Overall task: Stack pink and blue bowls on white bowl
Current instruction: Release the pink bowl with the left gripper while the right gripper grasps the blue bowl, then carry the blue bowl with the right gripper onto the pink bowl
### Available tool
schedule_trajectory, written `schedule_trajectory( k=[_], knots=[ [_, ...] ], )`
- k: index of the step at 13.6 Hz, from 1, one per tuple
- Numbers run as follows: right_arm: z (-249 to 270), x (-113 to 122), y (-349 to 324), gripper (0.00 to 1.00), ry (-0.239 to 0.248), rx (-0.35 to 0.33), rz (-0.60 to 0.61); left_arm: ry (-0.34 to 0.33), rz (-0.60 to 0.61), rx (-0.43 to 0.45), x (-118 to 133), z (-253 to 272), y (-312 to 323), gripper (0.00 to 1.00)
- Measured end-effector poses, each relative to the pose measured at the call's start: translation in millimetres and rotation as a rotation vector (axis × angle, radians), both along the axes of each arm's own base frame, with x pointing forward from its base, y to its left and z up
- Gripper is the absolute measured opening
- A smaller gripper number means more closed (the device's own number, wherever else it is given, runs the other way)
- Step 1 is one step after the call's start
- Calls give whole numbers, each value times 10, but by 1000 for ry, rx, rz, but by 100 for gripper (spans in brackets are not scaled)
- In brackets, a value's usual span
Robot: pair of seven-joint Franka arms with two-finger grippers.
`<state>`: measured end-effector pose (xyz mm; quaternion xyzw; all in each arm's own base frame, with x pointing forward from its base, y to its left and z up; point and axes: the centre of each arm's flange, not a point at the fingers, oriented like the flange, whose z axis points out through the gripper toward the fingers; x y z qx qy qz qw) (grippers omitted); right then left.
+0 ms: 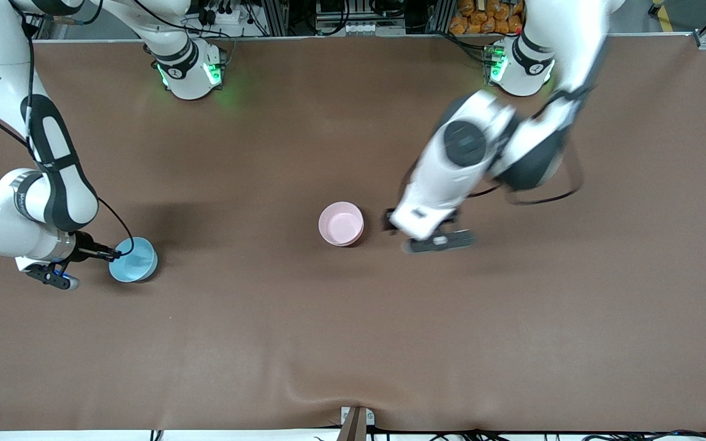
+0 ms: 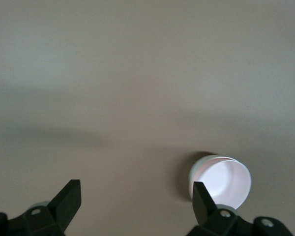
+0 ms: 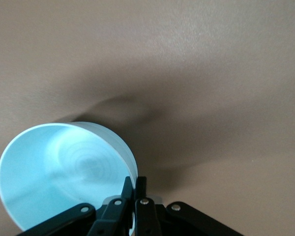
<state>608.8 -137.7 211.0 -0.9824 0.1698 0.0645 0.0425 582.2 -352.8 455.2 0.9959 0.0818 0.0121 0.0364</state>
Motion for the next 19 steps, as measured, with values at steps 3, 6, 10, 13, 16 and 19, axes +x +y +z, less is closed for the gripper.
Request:
schedule_trajectory(
  k=[3,6,10,13,16,19],
  knots=[
    [247,20,60,3,2,11,10,-44,-18,32,-32,888,784,100],
    [681,52,303,3,-6,52,15,-40,-66,69,-41,1276,1507,100],
    [1366,71,1179,3,-16,86,-54,-31,-120,99,-102,1645,2276,100],
    [1655,-79,2307,3,24,106,-125,-11,-120,109,-148,1818,2639,100],
    [1610,-375,3410,3,34,92,-124,9,-133,112,-152,1819,2833,100],
    [1395,-756,4243,3,-10,86,-172,30,-143,117,-199,1857,3028,100]
  ],
)
